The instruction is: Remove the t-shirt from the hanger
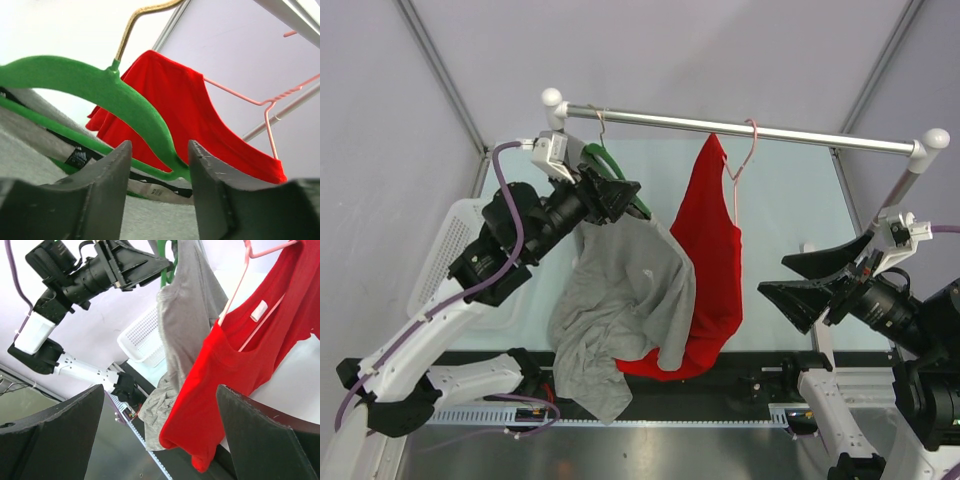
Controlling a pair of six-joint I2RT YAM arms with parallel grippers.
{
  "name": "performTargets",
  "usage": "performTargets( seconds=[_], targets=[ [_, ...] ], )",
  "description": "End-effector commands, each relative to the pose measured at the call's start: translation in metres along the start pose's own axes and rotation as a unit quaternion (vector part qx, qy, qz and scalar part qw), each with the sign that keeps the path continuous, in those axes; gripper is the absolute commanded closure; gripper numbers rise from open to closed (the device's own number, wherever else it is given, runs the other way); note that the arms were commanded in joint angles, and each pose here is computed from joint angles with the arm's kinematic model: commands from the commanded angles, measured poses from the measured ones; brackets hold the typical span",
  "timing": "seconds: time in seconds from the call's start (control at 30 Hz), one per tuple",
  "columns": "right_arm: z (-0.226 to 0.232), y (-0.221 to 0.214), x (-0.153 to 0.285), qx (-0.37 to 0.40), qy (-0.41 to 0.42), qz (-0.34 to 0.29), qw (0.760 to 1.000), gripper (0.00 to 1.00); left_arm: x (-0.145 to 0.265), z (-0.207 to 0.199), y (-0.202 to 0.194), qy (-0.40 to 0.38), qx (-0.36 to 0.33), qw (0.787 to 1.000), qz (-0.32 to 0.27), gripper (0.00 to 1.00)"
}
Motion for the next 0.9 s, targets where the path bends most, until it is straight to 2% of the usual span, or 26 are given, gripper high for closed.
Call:
performTargets(
  seconds=[0.0,0.17,0.2,0.4,0.57,0.7,0.87],
  targets=[
    [0.005,0.005,0.0,-0.006,0.016,0.001,1.0,0.0,-0.002,-0.018,0.011,-0.039,0.0,0.999,-0.011,0.51],
    [0.006,0.006,-0.002,-0.012,0.034,0.002,0.999,0.0,-0.006,-0.027,0.007,-0.067,-0.002,0.998,0.015,0.61],
    [0.006,0.007,-0.003,-0.015,0.043,0.004,0.999,0.0,-0.006,-0.027,0.006,-0.069,-0.002,0.997,0.019,0.66],
    [0.013,0.007,-0.003,-0.026,0.128,0.034,0.991,0.0,-0.001,-0.037,0.003,-0.104,-0.009,0.993,0.049,0.78],
    [-0.001,0.007,-0.021,-0.049,0.129,0.063,0.988,0.0,0.002,-0.042,-0.004,-0.129,-0.007,0.988,0.086,0.88],
    [-0.01,0.01,-0.034,-0.051,0.123,0.071,0.989,0.0,0.009,-0.054,-0.001,-0.158,-0.006,0.982,0.105,0.93],
    [-0.012,0.023,-0.047,-0.058,0.159,0.047,0.985,0.0,0.015,-0.067,0.002,-0.194,-0.005,0.974,0.119,1.0]
  ],
)
Point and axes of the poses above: each gripper's point midway between its finger pads, its own x axis back along the fingers, its own z axis along the line the jaws close on, y = z × x, the point moved 7 cm from there along x, back along the fingers, and after that the axes turned 15 degrees about x, right-handed, at the moved point
